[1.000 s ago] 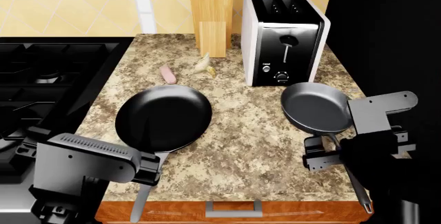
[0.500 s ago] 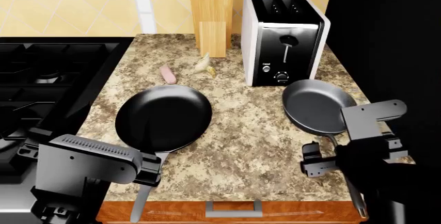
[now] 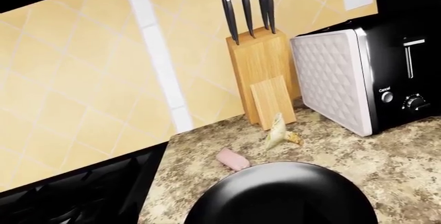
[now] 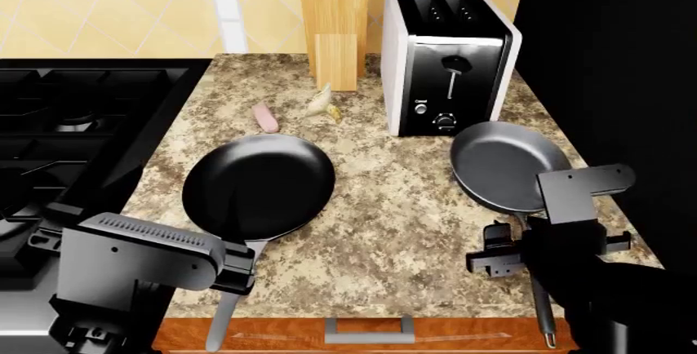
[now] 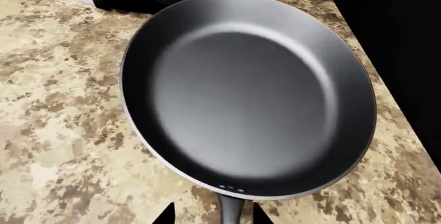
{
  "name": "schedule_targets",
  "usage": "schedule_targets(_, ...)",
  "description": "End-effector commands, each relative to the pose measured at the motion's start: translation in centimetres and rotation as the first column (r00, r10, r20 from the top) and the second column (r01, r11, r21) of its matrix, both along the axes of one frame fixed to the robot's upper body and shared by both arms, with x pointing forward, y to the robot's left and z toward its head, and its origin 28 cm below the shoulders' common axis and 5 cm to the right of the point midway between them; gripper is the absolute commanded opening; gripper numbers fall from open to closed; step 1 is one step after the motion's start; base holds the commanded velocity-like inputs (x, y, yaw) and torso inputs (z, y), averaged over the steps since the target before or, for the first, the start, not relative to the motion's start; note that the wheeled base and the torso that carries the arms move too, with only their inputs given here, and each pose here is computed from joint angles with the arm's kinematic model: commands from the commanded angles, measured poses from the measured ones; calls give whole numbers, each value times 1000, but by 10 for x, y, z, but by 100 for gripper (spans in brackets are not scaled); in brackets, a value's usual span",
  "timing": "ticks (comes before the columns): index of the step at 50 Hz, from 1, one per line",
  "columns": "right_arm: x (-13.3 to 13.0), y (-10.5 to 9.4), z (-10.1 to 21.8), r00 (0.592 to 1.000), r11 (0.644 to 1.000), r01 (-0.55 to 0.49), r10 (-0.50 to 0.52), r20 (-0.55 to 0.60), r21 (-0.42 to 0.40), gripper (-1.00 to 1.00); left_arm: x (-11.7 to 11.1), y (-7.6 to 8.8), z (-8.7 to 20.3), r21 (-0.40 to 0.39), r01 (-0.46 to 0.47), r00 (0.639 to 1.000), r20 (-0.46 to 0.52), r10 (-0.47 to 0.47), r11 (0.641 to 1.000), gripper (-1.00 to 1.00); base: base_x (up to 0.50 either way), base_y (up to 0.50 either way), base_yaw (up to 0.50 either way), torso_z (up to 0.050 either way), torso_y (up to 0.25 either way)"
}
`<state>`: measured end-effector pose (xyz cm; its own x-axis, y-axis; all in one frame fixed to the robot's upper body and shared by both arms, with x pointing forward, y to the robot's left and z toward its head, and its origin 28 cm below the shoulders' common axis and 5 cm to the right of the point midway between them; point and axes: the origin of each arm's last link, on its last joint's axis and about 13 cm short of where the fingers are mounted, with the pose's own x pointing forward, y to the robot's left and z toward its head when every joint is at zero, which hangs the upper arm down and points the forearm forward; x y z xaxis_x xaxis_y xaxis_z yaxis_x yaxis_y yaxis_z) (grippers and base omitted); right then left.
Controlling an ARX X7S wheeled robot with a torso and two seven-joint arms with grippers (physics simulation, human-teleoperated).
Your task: Place both pans onto different burners. Then place the mushroom and the pork loin on different pans.
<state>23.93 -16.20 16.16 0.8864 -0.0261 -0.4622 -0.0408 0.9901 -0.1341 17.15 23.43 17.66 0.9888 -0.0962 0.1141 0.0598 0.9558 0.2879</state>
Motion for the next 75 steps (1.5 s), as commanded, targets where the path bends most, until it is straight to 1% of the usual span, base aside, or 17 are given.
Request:
schedule_targets(1, -7, -2, -21, 993, 999, 26, -29, -114, -28, -100, 0, 0, 0, 0, -4, 1000, 0, 4, 1000, 100, 0, 0, 0, 0, 0)
schedule_targets(18, -14, -1, -8, 998, 1000, 16, -17, -64, -19, -100, -1, 1, -1, -3, -9, 1000, 3, 9, 1000, 100, 0, 0, 0, 0, 0)
schedule_targets(28, -23, -1, 24, 998, 999, 28, -26, 66, -36, -100, -1, 1, -1, -7, -11, 1000, 5, 11, 1000, 100, 0, 0, 0, 0, 0)
schedule_targets(39, -40, -1, 60, 978, 997, 44, -31, 204, -57, -100, -2, 1, 0, -8, -12, 1000, 6, 12, 1000, 100, 0, 0, 0, 0, 0)
schedule_targets(47, -49, 2, 73, 967, 996, 45, -25, 254, -73, -100, 1, 1, 1, -7, -30, 1000, 6, 30, 1000, 100, 0, 0, 0, 0, 3)
schedule_targets(49, -51, 3, 73, 966, 996, 38, -17, 258, -78, -100, 2, 1, 2, -7, -32, 999, -17, 32, 999, 100, 0, 0, 0, 0, 0)
schedule_targets(53, -54, 7, 73, 964, 996, 15, 8, 266, -87, -100, 9, -2, 9, -36, -19, 985, -173, 12, 999, 100, 0, 0, 0, 0, 3)
schedule_targets(57, -55, 9, 71, 964, 996, -1, 25, 266, -88, -100, 17, -5, 16, -92, -15, 951, -308, -14, 996, 100, 0, 0, 0, 0, 0)
schedule_targets(58, -55, 9, 71, 964, 996, -6, 29, 265, -88, -100, 18, -6, 18, -101, -2, 938, -346, -33, 995, 100, 0, 0, 0, 0, 0)
schedule_targets(61, -54, 8, 67, 966, 996, -11, 33, 257, -85, -100, 20, -8, 19, -106, 15, 911, -409, -57, 994, 100, 0, 0, 0, 0, 4)
schedule_targets(63, -53, 8, 66, 967, 997, -11, 32, 253, -83, -100, 21, -9, 20, -113, 16, 898, -435, -63, 994, 100, 0, 0, 0, 0, 0)
schedule_targets(68, -51, 7, 64, 968, 997, -10, 30, 248, -81, -100, 18, -11, 18, -113, 18, 882, -466, -69, 993, 100, 0, 0, 0, 0, 2)
schedule_targets(75, -50, 9, 63, 970, 996, -17, 37, 242, -83, -100, 12, -13, 14, -112, 18, 866, -495, -72, 994, 100, 0, 0, 0, 0, 2)
